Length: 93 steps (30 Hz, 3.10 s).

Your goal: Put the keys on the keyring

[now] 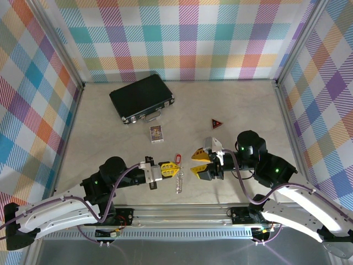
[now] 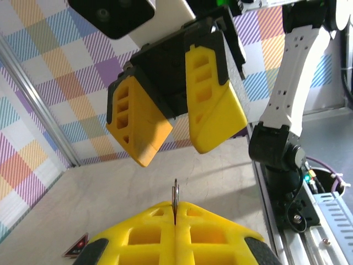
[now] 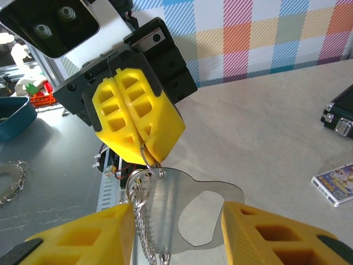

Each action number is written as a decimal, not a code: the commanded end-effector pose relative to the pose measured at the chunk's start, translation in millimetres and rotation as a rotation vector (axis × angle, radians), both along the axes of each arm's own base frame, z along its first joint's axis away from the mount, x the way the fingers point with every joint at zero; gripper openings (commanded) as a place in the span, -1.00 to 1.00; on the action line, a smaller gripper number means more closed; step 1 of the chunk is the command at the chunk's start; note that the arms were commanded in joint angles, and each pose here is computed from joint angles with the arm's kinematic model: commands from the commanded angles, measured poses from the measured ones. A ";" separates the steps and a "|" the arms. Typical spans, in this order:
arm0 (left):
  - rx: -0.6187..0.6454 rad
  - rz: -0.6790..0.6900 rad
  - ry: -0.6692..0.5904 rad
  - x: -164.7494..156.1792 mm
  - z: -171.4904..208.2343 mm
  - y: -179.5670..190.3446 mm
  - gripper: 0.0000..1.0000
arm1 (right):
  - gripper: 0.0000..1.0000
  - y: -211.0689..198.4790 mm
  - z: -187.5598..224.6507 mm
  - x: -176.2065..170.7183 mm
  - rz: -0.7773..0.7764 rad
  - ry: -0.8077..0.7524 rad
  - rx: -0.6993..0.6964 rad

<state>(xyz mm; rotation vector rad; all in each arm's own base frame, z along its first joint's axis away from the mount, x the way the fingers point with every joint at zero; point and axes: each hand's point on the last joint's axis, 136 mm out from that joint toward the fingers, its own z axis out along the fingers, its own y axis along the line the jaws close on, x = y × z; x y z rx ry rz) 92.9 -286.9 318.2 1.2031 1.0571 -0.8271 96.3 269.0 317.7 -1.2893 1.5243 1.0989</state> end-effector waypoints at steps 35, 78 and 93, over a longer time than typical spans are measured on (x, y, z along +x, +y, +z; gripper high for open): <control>-0.166 -0.079 0.050 -17.4 30.6 8.2 -1.00 | -0.43 33.8 25.1 -20.0 0.160 -0.069 0.120; -0.013 0.073 0.080 11.2 -5.6 2.7 -0.71 | -1.00 34.8 8.0 -20.9 0.164 -0.151 -0.107; -0.010 0.068 0.079 10.3 -7.1 2.6 -1.00 | -1.00 37.8 6.1 -23.1 0.179 -0.161 -0.132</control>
